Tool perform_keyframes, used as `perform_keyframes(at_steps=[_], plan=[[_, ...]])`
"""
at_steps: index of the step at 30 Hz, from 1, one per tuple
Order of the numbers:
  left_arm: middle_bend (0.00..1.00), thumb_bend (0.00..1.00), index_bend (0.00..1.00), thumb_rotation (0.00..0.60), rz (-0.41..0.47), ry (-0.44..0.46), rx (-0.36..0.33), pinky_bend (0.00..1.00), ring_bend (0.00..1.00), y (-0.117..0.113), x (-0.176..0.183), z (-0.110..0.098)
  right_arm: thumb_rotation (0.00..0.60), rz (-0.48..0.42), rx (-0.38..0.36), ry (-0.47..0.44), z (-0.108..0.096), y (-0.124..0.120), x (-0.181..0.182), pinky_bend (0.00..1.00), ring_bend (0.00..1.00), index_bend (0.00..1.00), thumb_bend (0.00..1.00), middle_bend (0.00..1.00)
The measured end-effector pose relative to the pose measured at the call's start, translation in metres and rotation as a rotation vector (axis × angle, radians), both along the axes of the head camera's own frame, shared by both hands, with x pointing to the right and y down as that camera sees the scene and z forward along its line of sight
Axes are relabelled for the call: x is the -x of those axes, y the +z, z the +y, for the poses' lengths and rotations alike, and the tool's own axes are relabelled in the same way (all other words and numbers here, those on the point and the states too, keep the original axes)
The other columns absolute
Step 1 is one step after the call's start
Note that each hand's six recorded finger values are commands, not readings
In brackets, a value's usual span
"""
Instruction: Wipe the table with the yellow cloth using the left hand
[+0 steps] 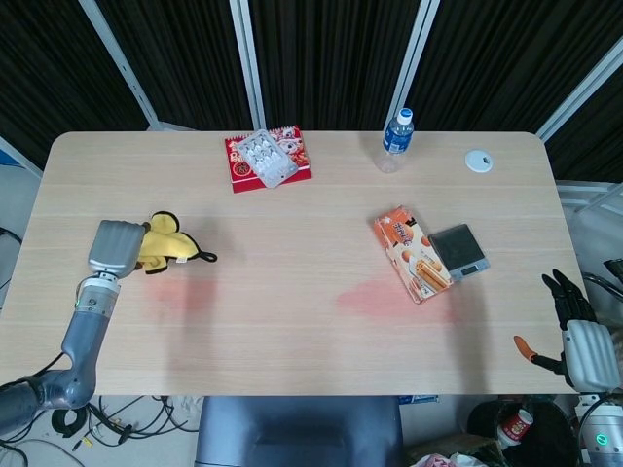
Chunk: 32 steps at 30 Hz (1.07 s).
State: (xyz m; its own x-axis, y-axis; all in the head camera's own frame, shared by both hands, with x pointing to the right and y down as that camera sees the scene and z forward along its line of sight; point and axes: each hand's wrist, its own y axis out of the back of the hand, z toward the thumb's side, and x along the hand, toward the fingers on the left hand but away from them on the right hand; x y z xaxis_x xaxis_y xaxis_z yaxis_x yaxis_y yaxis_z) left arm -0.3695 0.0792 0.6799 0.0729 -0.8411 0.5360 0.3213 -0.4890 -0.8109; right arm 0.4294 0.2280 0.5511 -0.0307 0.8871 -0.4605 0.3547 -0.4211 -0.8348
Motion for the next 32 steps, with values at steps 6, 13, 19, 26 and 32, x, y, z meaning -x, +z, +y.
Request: perform_keyframes(at_steps=[6, 13, 19, 26, 32], plan=[[0.0, 0.07, 0.0, 0.6, -0.002, -0.046, 0.041, 0.06, 0.0, 0.002, 0.007, 0.013, 0.6, 0.001, -0.001, -0.001, 0.0, 0.0, 0.0, 0.13, 0.0, 0.0, 0.16, 0.0], [0.0, 0.06, 0.0, 0.6, 0.075, -0.115, 0.018, 0.04, 0.0, -0.012, 0.014, 0.023, 0.6, 0.005, 0.002, -0.001, 0.0, 0.0, -0.001, 0.13, 0.0, 0.0, 0.16, 0.0], [0.0, 0.06, 0.0, 0.6, 0.192, -0.153, -0.025, 0.03, 0.0, -0.041, 0.019, 0.041, 0.6, 0.013, 0.005, -0.004, 0.0, 0.001, -0.002, 0.13, 0.0, 0.0, 0.16, 0.0], [0.0, 0.0, 0.0, 0.6, 0.259, -0.167, -0.093, 0.0, 0.0, -0.083, 0.048, 0.093, 0.6, 0.059, 0.004, -0.027, -0.001, 0.001, -0.004, 0.13, 0.0, 0.0, 0.14, 0.0], [0.0, 0.0, 0.0, 0.6, 0.266, -0.185, -0.12, 0.0, 0.0, -0.116, 0.078, 0.147, 0.6, 0.103, -0.011, -0.067, -0.001, -0.001, -0.003, 0.13, 0.0, 0.0, 0.11, 0.0]])
